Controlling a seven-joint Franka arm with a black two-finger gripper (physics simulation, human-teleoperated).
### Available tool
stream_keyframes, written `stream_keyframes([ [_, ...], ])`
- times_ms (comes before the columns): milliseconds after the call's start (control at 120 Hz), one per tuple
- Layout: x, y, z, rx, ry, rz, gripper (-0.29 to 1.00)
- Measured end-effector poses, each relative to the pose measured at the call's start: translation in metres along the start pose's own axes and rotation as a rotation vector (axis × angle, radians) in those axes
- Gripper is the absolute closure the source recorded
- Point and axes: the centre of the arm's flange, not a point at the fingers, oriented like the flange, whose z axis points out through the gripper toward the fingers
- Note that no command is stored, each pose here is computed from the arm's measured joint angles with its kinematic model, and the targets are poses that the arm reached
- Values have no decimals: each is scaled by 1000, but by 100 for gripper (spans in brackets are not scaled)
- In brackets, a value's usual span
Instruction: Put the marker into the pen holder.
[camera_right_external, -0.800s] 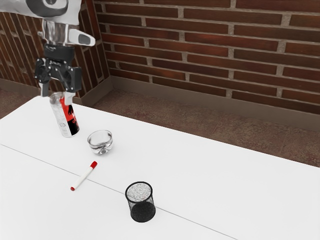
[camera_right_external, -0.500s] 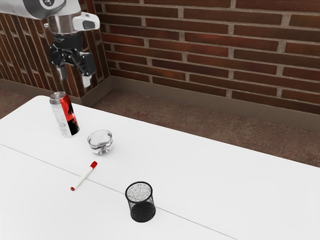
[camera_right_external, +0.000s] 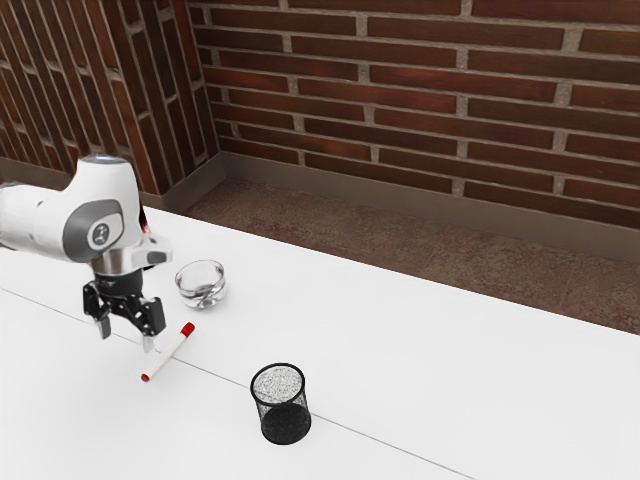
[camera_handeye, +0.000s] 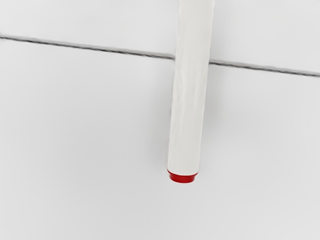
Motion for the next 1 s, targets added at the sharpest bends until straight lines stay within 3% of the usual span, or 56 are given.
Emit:
stream_keyframes([
  [183, 11, -8, 2, 13, 95, 31, 0],
  [367, 31, 19, 40, 31, 103, 104, 0],
  [458, 11, 27, 44, 5, 116, 127, 0],
  [717, -16, 15, 50, -33, 138, 109, 5],
  [1000, 10, 8, 63, -12, 140, 87, 14],
])
